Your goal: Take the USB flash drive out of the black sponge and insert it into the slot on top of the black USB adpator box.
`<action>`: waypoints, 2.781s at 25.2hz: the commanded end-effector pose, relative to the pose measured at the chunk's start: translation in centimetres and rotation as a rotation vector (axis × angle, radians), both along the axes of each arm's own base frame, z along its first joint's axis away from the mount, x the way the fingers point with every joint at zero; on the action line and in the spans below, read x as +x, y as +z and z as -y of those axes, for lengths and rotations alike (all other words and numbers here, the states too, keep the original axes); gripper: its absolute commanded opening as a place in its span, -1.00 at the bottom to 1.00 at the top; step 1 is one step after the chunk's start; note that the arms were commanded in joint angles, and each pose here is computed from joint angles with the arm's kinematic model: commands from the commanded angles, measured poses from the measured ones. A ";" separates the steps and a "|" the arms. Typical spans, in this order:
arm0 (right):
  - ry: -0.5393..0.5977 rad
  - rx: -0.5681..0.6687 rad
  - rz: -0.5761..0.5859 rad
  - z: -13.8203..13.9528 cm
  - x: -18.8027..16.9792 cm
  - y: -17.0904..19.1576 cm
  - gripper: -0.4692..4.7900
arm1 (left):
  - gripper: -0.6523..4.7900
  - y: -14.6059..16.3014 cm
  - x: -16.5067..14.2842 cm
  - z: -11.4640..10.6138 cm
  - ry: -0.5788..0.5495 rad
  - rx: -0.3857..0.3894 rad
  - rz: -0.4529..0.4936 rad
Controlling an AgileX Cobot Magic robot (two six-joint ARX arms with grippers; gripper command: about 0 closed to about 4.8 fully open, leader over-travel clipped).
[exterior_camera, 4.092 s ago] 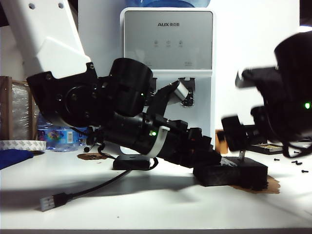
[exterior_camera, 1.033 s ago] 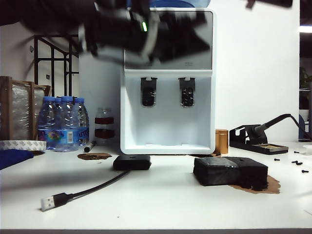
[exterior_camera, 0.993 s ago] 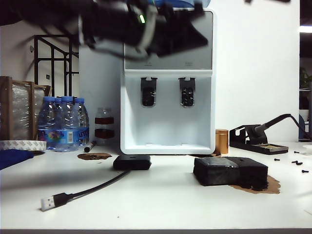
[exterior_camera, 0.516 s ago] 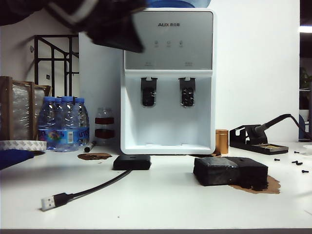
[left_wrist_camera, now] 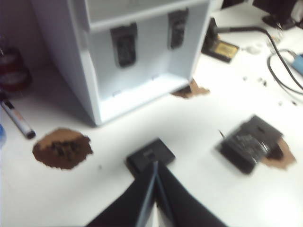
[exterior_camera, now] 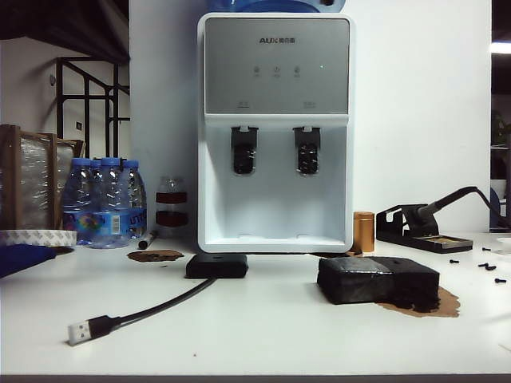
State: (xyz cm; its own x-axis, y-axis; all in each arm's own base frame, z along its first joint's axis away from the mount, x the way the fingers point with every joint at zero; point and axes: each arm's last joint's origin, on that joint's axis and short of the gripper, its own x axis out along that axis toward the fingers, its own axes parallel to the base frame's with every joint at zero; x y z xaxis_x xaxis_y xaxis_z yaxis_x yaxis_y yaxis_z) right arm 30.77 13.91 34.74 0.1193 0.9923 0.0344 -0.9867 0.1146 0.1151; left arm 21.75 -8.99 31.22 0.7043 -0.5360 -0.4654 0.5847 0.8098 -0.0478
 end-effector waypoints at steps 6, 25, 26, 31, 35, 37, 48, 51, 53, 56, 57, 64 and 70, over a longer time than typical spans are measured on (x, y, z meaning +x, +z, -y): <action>0.112 -0.072 -0.082 -2.8 3.7 -1.1 -0.84 | -0.78 -3.0 -7.5 -2.6 -0.132 0.052 0.101; 0.055 -0.400 0.019 -8.5 7.3 -12.8 -0.84 | -0.78 -6.8 -4.7 -1.9 -0.035 0.102 0.175; 0.080 -0.391 0.022 -8.4 7.5 -13.4 -0.84 | -0.78 -6.8 -4.6 -1.9 -0.033 0.099 0.173; 0.084 -0.385 0.025 -7.3 9.1 -14.8 -0.84 | -0.78 -6.8 -4.5 -2.0 0.037 0.072 0.156; 0.098 -0.360 0.029 -7.1 10.1 -14.8 -0.84 | -0.78 -6.8 -4.5 -2.0 0.039 0.068 0.153; 0.102 -0.352 0.042 -7.2 10.4 -14.6 -0.84 | -0.78 -6.8 -4.5 -2.0 0.036 0.067 0.153; 0.134 -0.384 0.025 -8.2 11.5 -18.9 -0.84 | -0.78 -7.8 -5.1 -1.9 -0.115 0.135 0.085; 0.127 -0.396 0.017 -8.3 11.7 -19.6 -0.84 | -0.78 -7.8 -5.2 -1.9 -0.117 0.137 0.076; 0.120 -0.402 0.025 -8.3 11.7 -19.8 -0.84 | -0.78 -7.8 -5.1 -1.9 -0.117 0.136 0.079; 0.116 -0.403 0.031 -8.4 11.9 -20.2 -0.84 | -0.78 -7.8 -5.1 -1.9 -0.113 0.134 0.087; 0.106 -0.414 0.026 -8.4 11.9 -20.5 -0.84 | -0.78 -7.7 -5.1 -1.9 -0.113 0.134 0.090; 0.094 -0.446 0.034 -8.4 12.1 -22.0 -0.84 | -0.78 -7.7 -5.1 -1.9 -0.109 0.134 0.094; 0.068 -0.487 0.107 -8.4 12.3 -22.5 -0.84 | -0.78 -7.7 -5.1 -1.9 -0.104 0.133 0.093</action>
State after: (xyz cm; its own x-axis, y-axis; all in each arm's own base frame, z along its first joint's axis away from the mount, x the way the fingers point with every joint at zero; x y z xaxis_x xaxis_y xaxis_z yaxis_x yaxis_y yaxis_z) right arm 42.98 22.05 11.87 0.0654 0.8972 -0.4367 -0.9970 0.0766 0.0082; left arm 16.62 -7.08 23.40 0.6846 -0.5453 -0.4837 0.6650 0.7390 0.1080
